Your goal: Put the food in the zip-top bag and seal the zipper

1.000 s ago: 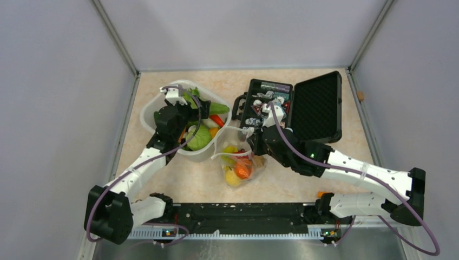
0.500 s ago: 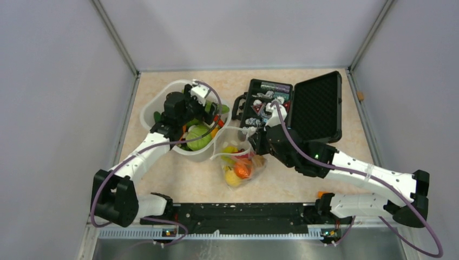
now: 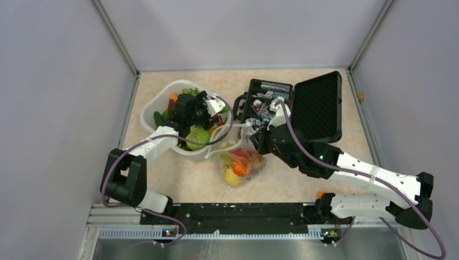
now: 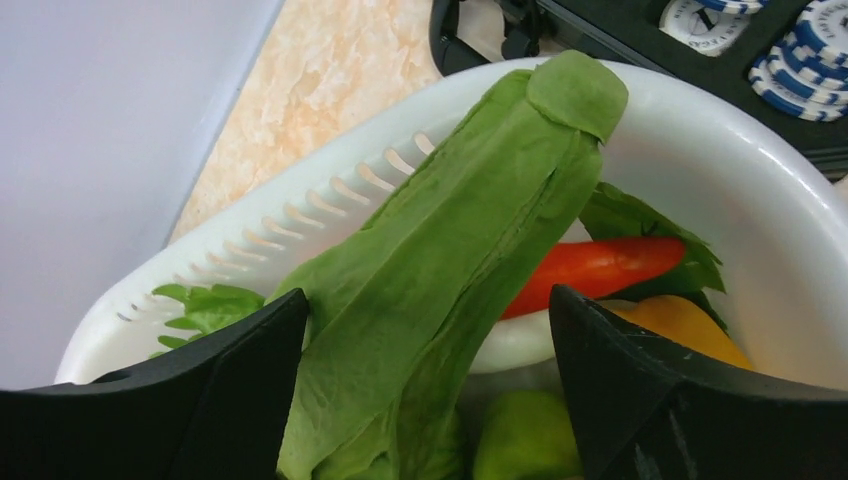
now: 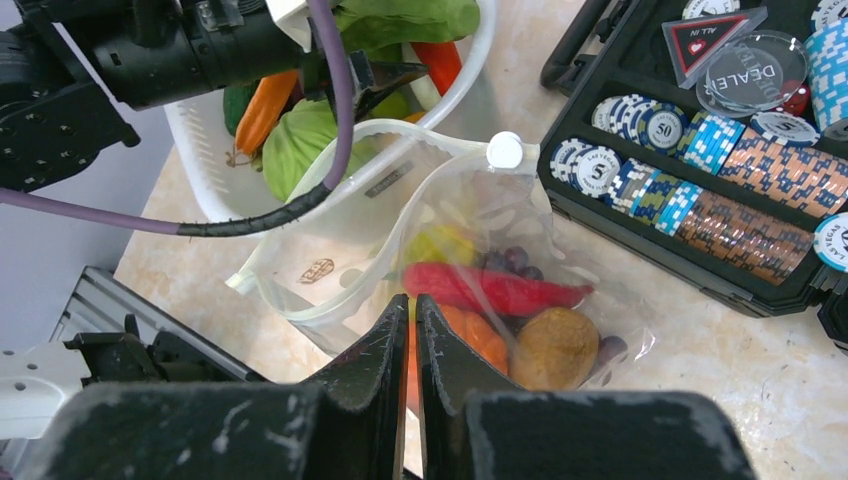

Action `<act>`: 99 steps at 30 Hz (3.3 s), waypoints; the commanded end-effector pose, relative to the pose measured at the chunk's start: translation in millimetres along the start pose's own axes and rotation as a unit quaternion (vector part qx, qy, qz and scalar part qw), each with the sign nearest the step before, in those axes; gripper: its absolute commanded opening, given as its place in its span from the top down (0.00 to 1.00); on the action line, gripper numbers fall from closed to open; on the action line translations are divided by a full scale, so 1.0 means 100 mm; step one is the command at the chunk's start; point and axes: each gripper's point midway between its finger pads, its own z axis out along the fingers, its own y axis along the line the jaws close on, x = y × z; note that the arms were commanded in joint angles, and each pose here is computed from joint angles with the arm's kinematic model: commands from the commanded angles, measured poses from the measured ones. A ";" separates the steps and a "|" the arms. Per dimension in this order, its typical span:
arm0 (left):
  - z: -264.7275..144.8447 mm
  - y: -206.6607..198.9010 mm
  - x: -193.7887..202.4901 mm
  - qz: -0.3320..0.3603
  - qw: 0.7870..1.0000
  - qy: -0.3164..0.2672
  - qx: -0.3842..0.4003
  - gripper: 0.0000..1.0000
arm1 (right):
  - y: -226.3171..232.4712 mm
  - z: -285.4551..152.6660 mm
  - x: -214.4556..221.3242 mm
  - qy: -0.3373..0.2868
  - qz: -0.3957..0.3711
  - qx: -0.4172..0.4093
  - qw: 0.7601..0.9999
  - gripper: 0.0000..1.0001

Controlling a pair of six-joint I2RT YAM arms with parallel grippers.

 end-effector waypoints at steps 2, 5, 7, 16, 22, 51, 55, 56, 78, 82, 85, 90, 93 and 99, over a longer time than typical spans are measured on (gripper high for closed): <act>0.14 0.21 -0.20 0.058 0.996 -0.036 -0.056 0.19 | 0.01 -0.05 -0.14 -0.022 0.010 -0.004 1.000 0.95; 0.15 0.24 -0.22 0.058 0.995 -0.042 -0.072 0.33 | 0.02 -0.05 -0.14 -0.021 0.011 -0.006 1.000 0.94; 0.12 0.23 -0.22 0.052 0.995 -0.043 -0.076 0.46 | 0.01 -0.05 -0.12 -0.019 0.012 -0.006 1.000 0.94; -0.29 0.38 -0.56 0.004 0.984 -0.107 -0.140 1.00 | 0.10 -0.01 -0.21 -0.025 0.015 -0.010 1.000 0.62; -0.99 0.59 -1.18 -0.034 0.943 -0.246 -0.220 1.00 | 0.16 0.04 -0.14 -0.016 0.015 -0.023 0.999 0.62; -1.60 0.54 -0.72 -0.096 0.936 -0.166 -0.296 0.22 | 0.16 0.31 -0.44 -0.007 0.026 -0.005 1.000 0.40; -1.77 0.51 -0.91 -0.100 0.932 -0.198 -0.285 0.17 | 0.23 0.44 -0.42 0.013 0.030 -0.007 0.999 0.40; -1.81 0.50 -0.93 -0.102 0.932 -0.202 -0.283 0.16 | 0.22 0.47 -0.37 0.023 0.026 -0.003 0.999 0.40; -1.84 0.79 -1.04 -0.153 0.905 -0.219 -0.332 0.11 | 0.05 0.56 -0.20 0.052 0.081 0.012 0.995 0.42; -1.99 0.93 -0.93 -0.169 0.888 -0.199 -0.379 0.08 | 0.08 0.50 -0.09 0.080 0.065 -0.003 0.995 0.42; -2.03 0.96 -0.91 -0.176 0.884 -0.193 -0.387 0.06 | 0.12 0.50 -0.04 0.095 0.056 -0.017 0.994 0.40; -2.02 0.97 -0.87 -0.189 0.880 -0.186 -0.394 0.04 | 0.11 0.56 0.07 0.119 0.032 -0.005 0.992 0.42; -2.04 0.97 -0.85 -0.188 0.880 -0.183 -0.396 0.04 | 0.05 0.55 0.10 0.120 0.024 0.014 0.992 0.46; -1.97 0.90 -0.97 -0.170 0.896 -0.195 -0.361 0.02 | 0.08 0.55 0.14 0.121 0.025 0.000 0.992 0.71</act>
